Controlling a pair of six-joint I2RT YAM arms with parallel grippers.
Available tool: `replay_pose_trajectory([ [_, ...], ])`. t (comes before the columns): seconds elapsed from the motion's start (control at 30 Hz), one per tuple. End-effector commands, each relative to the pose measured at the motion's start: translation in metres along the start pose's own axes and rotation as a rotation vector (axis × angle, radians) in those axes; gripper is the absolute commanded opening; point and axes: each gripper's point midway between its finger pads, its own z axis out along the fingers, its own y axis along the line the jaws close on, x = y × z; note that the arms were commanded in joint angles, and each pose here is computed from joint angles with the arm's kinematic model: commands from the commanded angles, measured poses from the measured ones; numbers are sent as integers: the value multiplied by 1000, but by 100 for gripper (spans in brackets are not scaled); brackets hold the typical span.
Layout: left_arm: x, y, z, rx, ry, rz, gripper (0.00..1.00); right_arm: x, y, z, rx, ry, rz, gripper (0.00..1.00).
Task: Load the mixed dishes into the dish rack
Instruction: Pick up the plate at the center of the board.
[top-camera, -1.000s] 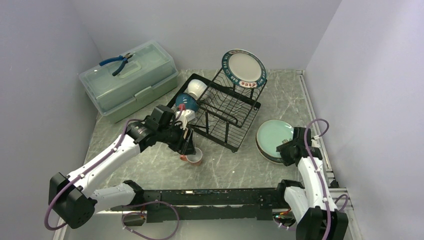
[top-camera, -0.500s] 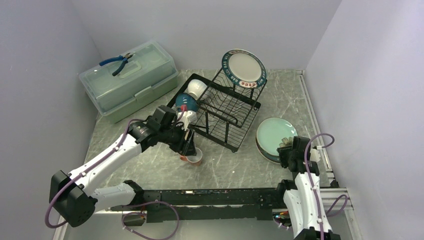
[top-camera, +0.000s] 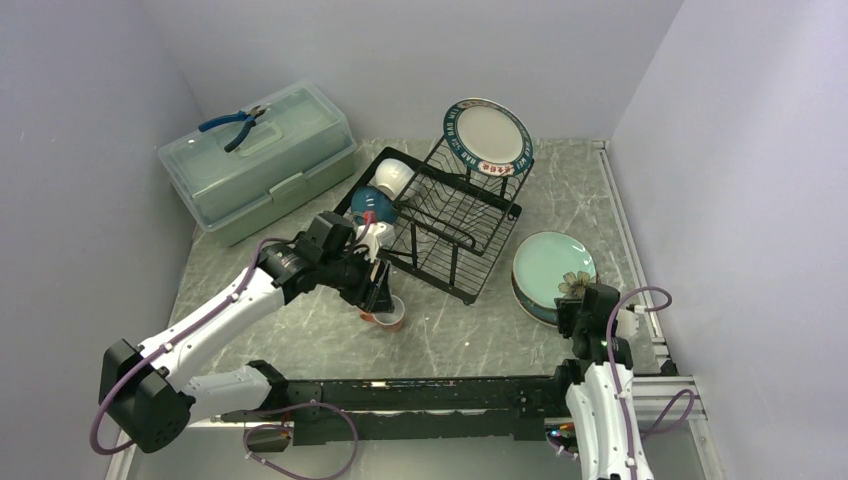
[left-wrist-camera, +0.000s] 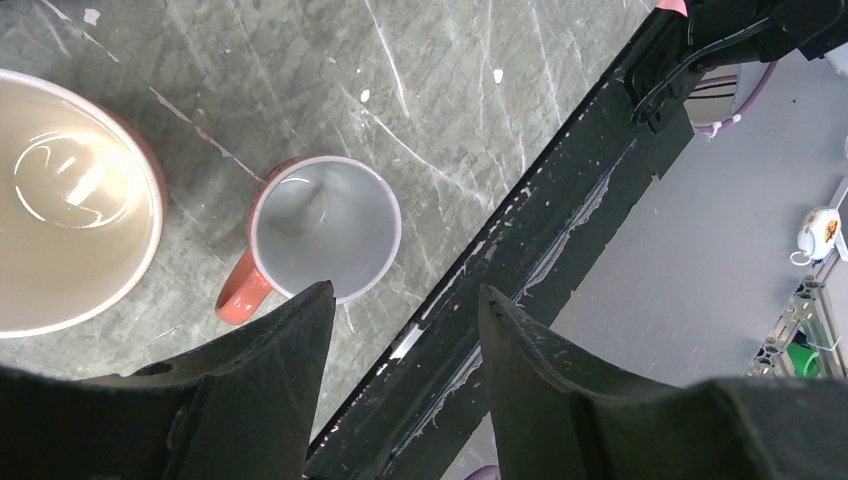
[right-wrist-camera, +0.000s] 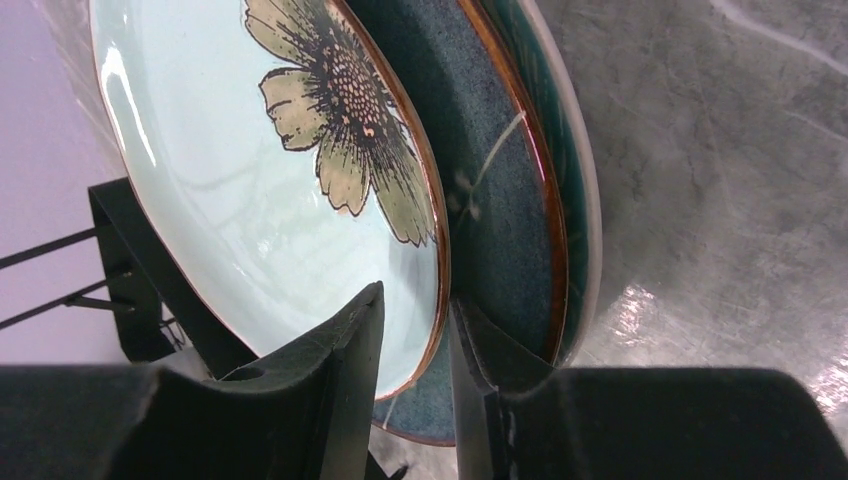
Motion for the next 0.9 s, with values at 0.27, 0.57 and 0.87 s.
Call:
replay_pose_trajectory([
  [0.27,-13,-5,-1,8,-26,38,60,-7,-13,9,3,-64,61,22],
  [0.57,-12,-5,2,13,-15,34,60,-9,-5,13,-61,-77,89,42],
  [0.87,-11,-5,4,11,-10,35,60,-1,-3,26,-117,-53,119,47],
])
